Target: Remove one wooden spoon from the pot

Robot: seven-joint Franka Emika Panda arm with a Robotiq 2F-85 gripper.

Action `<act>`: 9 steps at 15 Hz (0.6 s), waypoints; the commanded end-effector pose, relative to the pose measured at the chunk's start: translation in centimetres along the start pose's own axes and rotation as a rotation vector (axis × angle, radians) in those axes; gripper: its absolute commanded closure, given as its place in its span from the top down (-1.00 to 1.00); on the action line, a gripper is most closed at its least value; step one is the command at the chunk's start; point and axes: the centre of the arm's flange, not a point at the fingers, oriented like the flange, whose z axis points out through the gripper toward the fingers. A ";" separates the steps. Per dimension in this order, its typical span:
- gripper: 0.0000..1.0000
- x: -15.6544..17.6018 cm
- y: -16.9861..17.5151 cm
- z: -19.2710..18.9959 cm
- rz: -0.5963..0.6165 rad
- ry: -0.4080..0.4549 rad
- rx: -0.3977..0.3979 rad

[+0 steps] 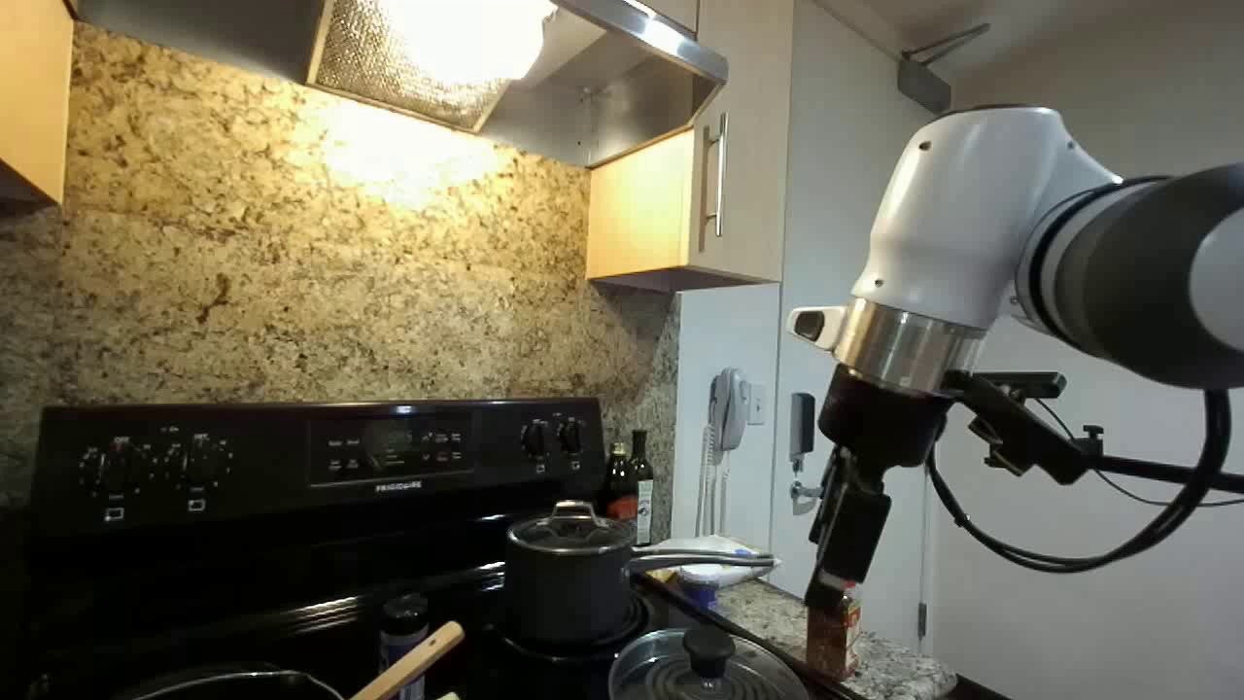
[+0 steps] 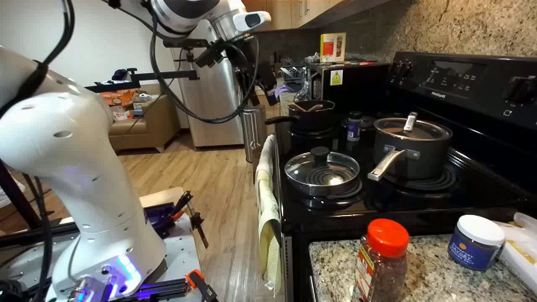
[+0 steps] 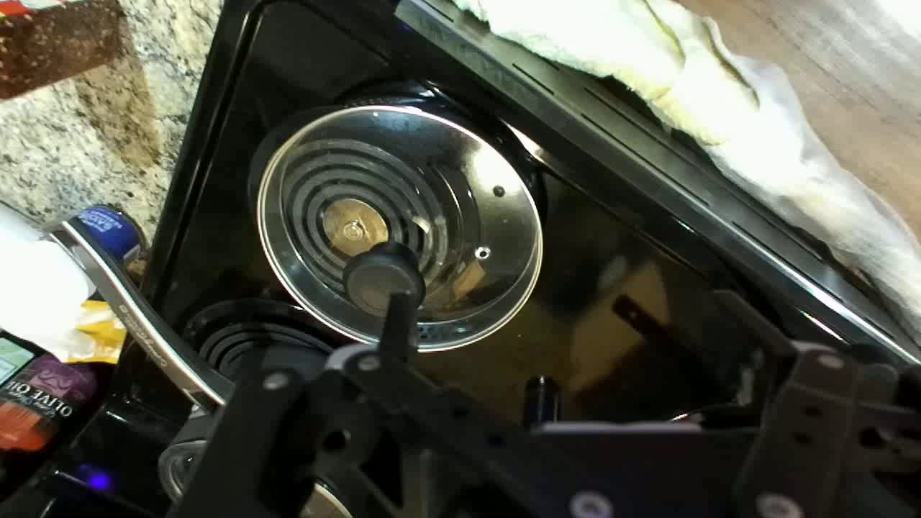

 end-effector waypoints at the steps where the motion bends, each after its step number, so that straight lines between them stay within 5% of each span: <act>1: 1.00 0.0 0.0 0.0 0.000 0.000 0.000; 9: 1.00 9.9 -0.2 -0.1 -0.280 -0.122 0.065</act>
